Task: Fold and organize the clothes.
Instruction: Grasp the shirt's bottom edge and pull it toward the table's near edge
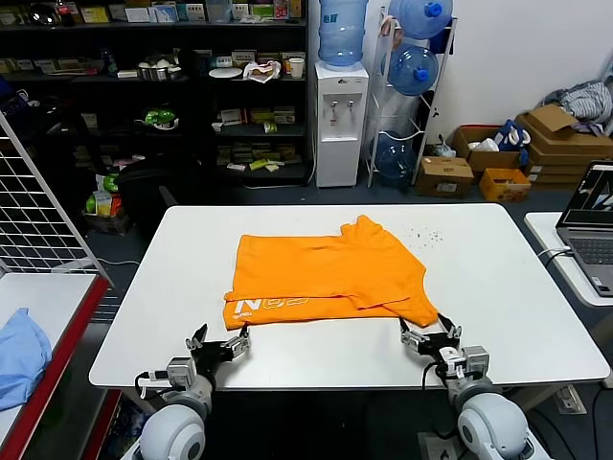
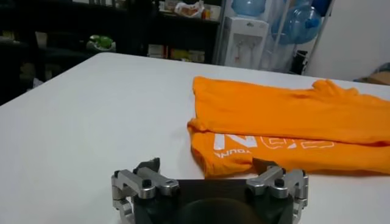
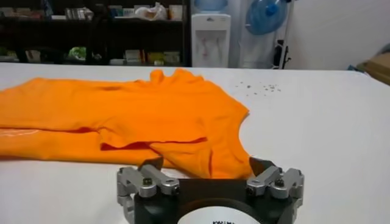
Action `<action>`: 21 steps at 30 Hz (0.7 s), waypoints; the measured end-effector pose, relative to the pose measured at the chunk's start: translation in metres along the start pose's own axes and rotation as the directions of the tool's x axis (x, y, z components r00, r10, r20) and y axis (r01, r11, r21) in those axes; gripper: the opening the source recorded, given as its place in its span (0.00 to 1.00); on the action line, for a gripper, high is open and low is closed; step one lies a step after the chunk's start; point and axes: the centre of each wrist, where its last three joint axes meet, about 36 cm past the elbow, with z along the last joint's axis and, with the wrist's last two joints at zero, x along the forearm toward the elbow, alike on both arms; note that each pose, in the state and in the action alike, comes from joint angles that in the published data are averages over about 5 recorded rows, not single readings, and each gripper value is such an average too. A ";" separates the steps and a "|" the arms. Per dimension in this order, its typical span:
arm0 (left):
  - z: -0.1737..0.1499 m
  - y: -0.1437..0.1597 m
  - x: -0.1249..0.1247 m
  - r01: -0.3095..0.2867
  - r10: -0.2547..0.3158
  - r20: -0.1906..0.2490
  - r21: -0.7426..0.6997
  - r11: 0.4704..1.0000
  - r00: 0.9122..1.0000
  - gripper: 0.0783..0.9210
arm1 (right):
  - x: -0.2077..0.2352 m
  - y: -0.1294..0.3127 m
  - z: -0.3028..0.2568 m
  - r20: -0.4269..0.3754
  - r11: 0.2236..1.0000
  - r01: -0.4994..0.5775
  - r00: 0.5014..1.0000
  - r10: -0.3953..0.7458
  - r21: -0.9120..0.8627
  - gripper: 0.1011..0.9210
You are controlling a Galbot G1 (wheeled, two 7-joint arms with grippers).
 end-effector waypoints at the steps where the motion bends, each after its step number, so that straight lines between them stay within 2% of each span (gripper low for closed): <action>1: 0.001 0.000 -0.001 0.001 -0.001 -0.001 -0.002 1.000 1.000 0.95 | -0.001 0.000 0.000 -0.002 1.000 0.002 1.000 -0.002 0.000 0.76; 21: 0.012 -0.007 -0.006 0.001 -0.001 -0.006 -0.031 1.000 1.000 0.30 | -0.003 -0.007 0.003 -0.014 1.000 0.012 1.000 -0.012 0.004 0.07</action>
